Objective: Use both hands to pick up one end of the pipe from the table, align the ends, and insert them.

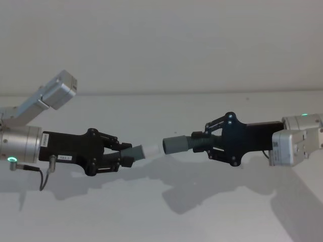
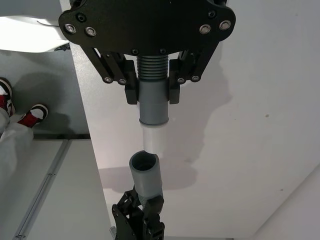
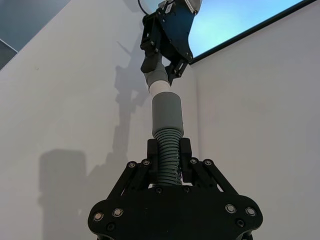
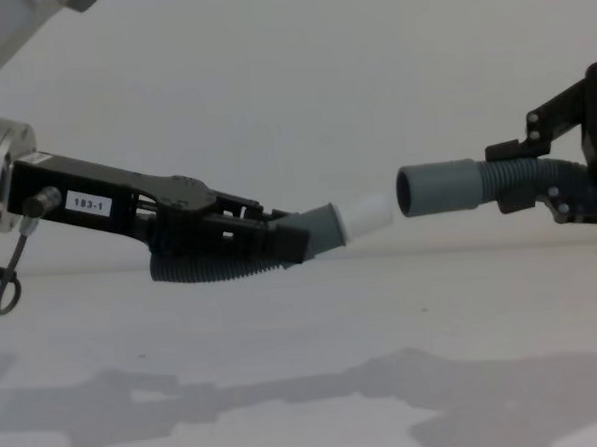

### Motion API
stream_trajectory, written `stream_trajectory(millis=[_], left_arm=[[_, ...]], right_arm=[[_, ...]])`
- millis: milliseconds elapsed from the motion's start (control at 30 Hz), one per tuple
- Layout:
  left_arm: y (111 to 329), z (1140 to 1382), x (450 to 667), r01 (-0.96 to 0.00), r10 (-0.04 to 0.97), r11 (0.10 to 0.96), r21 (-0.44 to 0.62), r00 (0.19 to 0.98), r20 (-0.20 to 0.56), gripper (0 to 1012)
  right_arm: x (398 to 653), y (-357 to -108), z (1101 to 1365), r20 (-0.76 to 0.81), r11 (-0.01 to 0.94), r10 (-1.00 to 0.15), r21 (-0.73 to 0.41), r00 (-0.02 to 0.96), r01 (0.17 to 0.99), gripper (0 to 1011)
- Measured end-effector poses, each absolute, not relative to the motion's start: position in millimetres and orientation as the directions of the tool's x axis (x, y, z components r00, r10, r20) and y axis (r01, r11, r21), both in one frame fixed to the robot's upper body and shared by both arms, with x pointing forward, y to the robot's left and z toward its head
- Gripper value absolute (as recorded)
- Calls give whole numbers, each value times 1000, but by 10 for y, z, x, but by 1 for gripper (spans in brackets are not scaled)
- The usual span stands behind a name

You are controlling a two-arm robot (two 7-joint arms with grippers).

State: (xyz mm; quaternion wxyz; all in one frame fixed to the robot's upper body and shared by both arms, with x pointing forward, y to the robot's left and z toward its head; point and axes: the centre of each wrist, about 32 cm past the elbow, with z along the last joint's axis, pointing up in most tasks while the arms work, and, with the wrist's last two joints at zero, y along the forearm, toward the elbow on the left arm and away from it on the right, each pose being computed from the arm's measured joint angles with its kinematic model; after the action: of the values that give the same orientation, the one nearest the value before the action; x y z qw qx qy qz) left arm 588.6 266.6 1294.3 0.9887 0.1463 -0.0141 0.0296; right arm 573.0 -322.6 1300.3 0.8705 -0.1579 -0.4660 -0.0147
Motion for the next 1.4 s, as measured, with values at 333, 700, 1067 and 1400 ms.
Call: stream_trajectory(millis=[333,700,1067,1400], left_arm=[[2666,12943,5885,-63,54,955,289,998,36,327],[2668,12943,5885,-63,55,955,289,998,36,327],[2671,12943,5885,-64,55,955,290,998,36,327],[2671,12943,5885,-64,55,955,290,998,37,327]], right_arm=[[5757,-3192,12986,812,950,130,-266,569,162,226],[5785,-3152,12970,809,951,135,-267,572,154,226],[5808,-3128,12956,807,952,136,-267,575,148,226],[5839,-3116,12939,803,953,136,-266,580,145,226]])
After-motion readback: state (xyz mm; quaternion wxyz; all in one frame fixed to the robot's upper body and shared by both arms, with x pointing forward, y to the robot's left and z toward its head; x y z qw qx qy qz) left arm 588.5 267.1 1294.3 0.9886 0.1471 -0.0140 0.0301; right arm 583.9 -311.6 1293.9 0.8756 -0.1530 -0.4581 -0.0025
